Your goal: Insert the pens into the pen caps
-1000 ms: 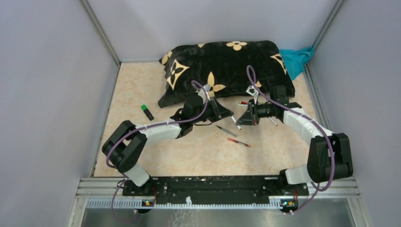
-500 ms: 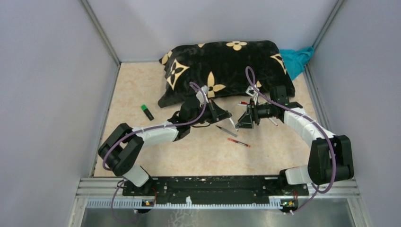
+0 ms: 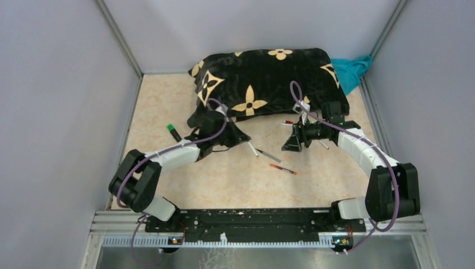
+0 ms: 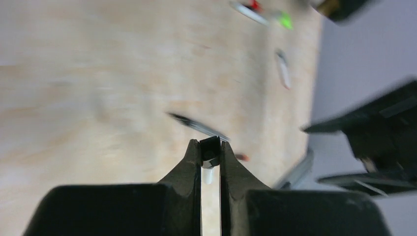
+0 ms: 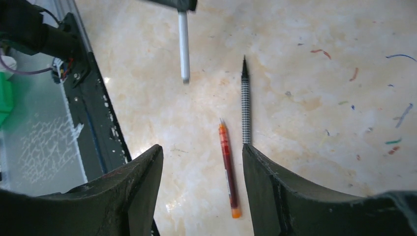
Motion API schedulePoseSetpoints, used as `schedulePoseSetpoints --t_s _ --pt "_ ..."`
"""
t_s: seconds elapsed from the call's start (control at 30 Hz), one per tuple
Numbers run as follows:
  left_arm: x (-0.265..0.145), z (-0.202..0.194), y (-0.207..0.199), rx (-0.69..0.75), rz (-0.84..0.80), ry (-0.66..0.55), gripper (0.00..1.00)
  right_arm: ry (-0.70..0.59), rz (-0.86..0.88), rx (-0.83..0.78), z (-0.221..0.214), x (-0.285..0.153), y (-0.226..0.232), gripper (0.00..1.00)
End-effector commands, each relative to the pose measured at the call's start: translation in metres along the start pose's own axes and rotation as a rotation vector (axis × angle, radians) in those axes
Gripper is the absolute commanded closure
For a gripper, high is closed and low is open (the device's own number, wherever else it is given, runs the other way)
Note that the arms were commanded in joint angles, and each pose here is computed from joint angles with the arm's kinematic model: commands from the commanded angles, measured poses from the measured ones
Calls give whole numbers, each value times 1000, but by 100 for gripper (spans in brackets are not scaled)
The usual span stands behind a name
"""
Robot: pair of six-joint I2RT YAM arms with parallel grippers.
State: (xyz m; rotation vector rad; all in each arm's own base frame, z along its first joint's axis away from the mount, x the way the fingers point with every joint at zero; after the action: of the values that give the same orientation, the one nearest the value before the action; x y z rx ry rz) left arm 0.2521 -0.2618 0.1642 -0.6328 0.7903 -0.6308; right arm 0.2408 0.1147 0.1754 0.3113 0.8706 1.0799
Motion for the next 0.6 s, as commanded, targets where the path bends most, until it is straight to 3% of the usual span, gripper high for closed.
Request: schedulePoseSetpoints --t_s 0.0,0.17,0.47,0.57 --pt "-45 -4 85 -146 438 72 100 -62 -95 -81 15 -17 -3 40" --pt "-87 15 143 -200 688 7 100 -64 -130 -69 10 -19 -9 40" --pt "-99 53 198 -190 827 49 100 -69 -355 -34 6 -34 -36 37" --pt "-96 60 209 -192 843 59 90 -79 -488 -9 3 -46 -52 34"
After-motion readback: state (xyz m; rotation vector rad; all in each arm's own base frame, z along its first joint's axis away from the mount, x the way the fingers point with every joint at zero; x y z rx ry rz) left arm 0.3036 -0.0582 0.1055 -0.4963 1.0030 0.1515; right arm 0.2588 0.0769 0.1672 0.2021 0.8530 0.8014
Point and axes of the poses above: each gripper's point midway between its finger pads, its own x axis out along the fingers, its own y axis along the line the jaws close on, z = x × y, the point moved 8 cm from there along -x, back along the fingers, and after that the axes turned 10 degrees about x, right-handed, at the moved point
